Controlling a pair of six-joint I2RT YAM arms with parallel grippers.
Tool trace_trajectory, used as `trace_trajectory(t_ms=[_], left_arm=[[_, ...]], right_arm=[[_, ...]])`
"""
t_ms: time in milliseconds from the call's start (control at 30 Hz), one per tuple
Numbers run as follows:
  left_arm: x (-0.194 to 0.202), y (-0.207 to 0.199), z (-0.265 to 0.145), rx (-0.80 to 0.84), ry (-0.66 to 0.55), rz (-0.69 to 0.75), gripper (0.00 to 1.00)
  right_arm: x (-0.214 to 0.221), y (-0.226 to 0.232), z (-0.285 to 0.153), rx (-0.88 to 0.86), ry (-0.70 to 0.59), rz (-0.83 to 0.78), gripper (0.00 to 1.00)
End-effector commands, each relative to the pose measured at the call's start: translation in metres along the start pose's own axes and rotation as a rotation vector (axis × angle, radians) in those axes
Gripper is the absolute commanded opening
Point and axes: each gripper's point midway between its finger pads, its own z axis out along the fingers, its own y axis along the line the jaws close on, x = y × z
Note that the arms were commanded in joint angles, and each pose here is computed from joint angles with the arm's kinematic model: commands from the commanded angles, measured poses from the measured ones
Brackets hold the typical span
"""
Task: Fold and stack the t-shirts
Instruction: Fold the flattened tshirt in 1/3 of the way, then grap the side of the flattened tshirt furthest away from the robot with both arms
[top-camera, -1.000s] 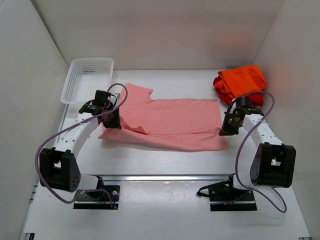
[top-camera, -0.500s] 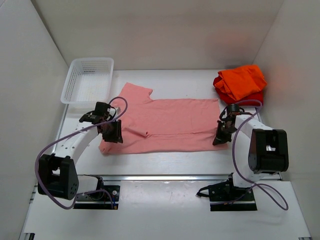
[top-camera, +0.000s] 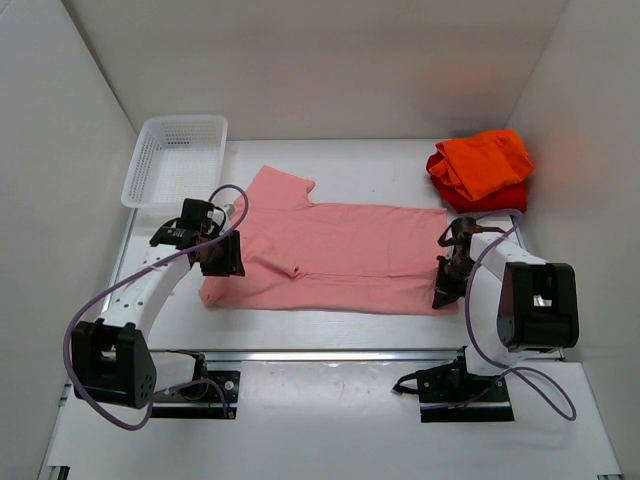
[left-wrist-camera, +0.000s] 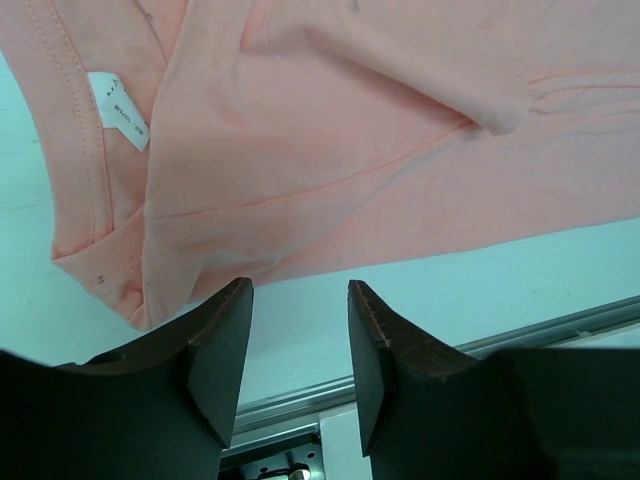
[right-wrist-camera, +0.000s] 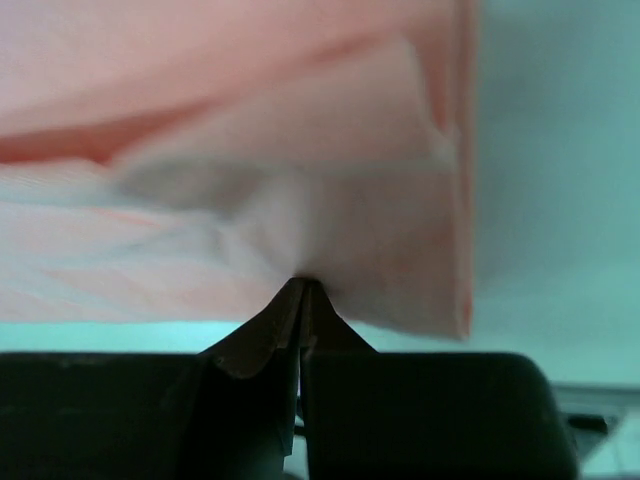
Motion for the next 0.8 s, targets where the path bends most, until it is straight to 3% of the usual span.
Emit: trace_trajectory(t_ms=[0, 200, 267, 367, 567, 767], left_arm=[[-0.029, -0.001, -0.01, -0.005, -0.085, 0.016, 0.54], [-0.111, -0.023, -0.008, 0.042, -0.257, 0.048, 0.6], [-0.141, -0.03, -0.003, 0.062, -0.319, 0.054, 0.63], [-0.188, -0.031, 0.012, 0.068, -0.419, 0.07, 0.66], [-0.254, -0.024, 0.058, 0.053, -0.495, 0.094, 0.65], [-0.295, -0.001, 0.104, -0.097, -0.543, 0.129, 0.78]], right_arm=[[0.003, -0.015, -0.023, 0.086, 0.011, 0.013, 0.0], [-0.03, -0.014, -0.074, 0.07, -0.145, 0.003, 0.01], [-0.039, -0.013, -0.085, 0.06, -0.192, -0.002, 0.09], [-0.054, -0.004, -0.093, 0.022, -0.256, -0.034, 0.09], [-0.075, 0.027, -0.098, -0.062, -0.351, -0.095, 0.14], [-0.102, 0.045, -0.103, -0.154, -0.438, -0.082, 0.15]])
